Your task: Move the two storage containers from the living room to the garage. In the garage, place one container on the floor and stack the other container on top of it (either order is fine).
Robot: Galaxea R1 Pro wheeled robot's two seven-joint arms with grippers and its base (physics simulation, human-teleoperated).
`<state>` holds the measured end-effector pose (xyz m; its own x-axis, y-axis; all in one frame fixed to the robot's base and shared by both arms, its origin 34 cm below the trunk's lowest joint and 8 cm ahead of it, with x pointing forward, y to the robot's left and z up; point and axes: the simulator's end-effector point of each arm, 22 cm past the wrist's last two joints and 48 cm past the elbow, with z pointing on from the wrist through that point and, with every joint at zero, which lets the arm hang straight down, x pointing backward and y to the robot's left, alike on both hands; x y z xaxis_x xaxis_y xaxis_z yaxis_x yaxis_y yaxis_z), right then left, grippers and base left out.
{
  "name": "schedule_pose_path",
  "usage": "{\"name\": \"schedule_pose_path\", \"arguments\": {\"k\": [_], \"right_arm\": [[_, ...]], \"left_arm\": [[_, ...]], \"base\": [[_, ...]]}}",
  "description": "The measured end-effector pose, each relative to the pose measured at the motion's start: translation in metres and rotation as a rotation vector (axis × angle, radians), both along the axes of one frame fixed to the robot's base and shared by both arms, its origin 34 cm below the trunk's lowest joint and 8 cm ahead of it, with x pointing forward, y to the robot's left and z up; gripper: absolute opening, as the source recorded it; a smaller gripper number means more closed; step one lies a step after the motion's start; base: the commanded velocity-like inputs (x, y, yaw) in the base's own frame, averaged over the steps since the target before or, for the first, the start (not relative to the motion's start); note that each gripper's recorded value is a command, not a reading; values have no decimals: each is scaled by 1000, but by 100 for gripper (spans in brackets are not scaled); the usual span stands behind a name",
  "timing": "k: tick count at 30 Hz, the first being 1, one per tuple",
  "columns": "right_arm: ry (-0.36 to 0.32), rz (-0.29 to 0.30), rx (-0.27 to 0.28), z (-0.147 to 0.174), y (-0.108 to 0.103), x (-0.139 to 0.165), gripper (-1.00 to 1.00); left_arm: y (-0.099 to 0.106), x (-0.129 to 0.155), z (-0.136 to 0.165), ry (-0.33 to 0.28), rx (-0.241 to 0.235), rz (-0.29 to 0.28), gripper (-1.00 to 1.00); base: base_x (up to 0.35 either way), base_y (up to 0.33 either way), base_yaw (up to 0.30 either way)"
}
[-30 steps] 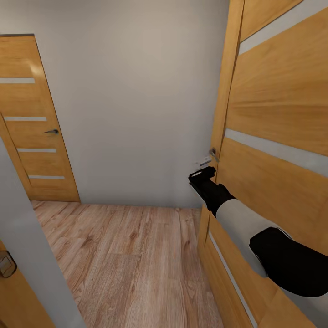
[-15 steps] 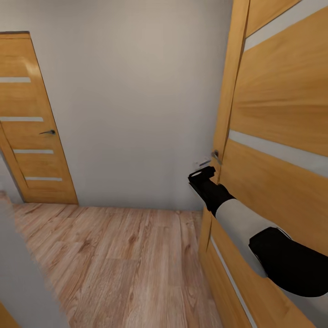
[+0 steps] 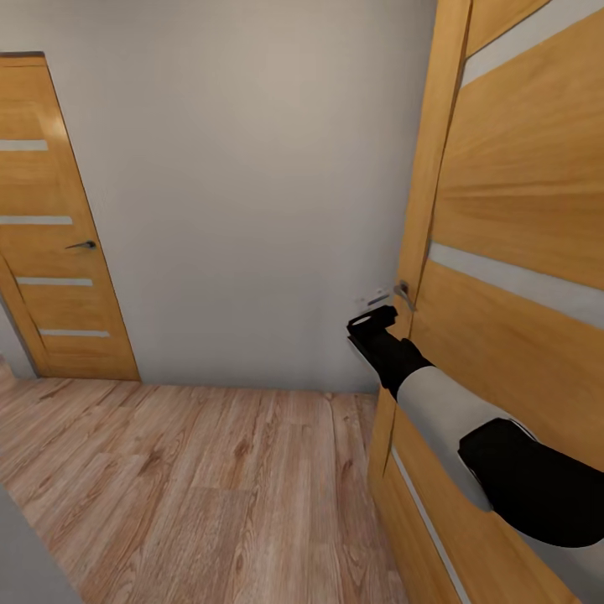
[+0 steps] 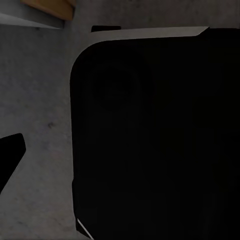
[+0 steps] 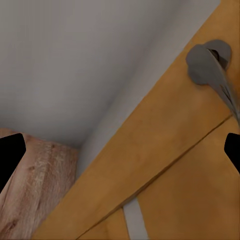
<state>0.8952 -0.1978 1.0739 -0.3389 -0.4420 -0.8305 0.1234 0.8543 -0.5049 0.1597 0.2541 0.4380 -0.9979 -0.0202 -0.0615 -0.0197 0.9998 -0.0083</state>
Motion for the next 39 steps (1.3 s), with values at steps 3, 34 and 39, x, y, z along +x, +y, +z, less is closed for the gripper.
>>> {"name": "schedule_pose_path", "arguments": {"k": [3,34,39], "right_arm": [[0,-5,-2,0,-3,0,100],[-23,-220,-82,3,-131,-6,100],[-20,-262,-97,3,-162,-11,100]], "left_arm": [[0,0,0,0,0,0,100],[0,0,0,-2,0,0,100],[0,0,0,-1,0,0,100]], "base": [[5,0,0],[0,0,0],[0,0,0]]}}
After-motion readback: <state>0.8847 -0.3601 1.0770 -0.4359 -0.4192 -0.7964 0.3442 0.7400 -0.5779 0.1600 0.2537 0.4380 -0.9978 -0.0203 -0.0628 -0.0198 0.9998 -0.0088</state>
